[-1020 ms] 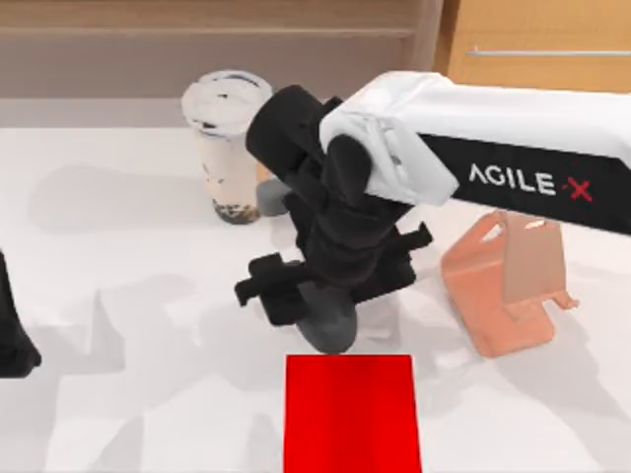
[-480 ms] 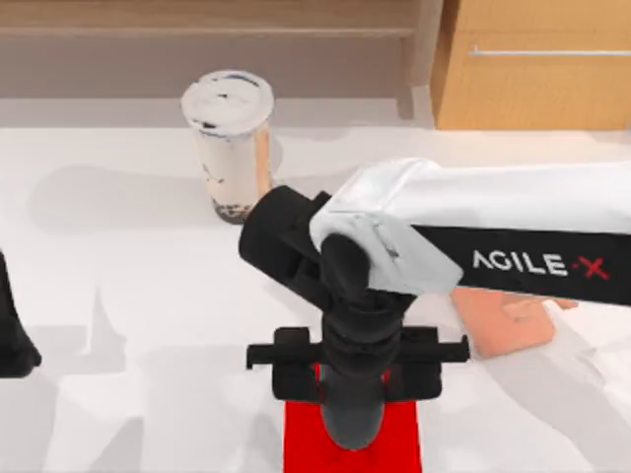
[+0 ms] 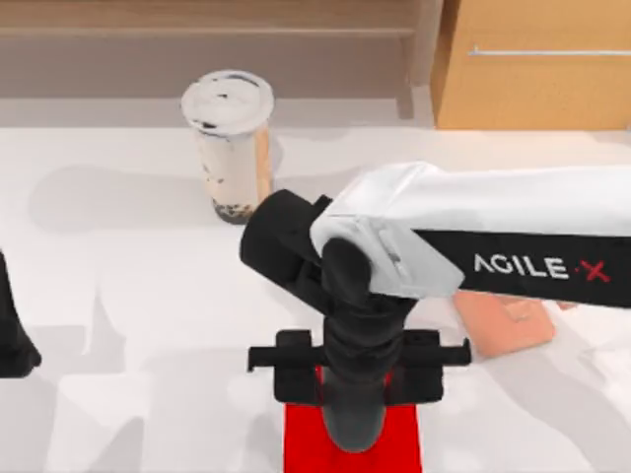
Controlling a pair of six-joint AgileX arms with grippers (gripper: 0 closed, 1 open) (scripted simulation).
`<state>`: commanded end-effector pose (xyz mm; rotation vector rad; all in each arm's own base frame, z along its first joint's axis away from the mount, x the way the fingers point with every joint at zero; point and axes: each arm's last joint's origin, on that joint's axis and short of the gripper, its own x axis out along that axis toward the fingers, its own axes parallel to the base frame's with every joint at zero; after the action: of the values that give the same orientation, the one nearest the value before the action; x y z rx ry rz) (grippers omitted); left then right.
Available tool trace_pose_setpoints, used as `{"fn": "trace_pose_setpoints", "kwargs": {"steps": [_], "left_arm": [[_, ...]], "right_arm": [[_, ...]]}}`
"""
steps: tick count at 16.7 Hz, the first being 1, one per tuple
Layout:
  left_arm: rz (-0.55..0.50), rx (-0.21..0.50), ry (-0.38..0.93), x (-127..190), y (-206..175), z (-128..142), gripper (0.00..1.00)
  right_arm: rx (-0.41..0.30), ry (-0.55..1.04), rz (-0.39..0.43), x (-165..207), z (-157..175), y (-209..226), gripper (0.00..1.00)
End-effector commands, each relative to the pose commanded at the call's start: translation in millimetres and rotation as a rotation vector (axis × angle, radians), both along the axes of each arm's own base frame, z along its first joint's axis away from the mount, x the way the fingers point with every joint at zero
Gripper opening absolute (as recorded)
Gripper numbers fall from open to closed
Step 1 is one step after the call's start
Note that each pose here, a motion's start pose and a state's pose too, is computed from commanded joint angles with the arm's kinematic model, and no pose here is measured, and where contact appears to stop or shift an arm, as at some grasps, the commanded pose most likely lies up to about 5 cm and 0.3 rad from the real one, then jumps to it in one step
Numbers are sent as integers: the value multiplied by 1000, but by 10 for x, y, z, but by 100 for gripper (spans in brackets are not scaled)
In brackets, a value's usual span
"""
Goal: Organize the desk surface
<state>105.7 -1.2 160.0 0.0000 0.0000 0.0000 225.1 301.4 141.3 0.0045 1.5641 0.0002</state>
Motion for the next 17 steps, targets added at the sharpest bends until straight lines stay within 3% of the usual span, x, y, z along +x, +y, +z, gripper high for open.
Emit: {"fn": "trace_pose_setpoints", "kwargs": {"steps": [7, 17], "left_arm": [[0, 0, 0, 0, 0, 0, 100], [0, 0, 0, 0, 0, 0, 100]], "right_arm": [[0, -2, 4, -14, -66, 4, 0], [0, -2, 4, -14, -66, 4, 75]]}}
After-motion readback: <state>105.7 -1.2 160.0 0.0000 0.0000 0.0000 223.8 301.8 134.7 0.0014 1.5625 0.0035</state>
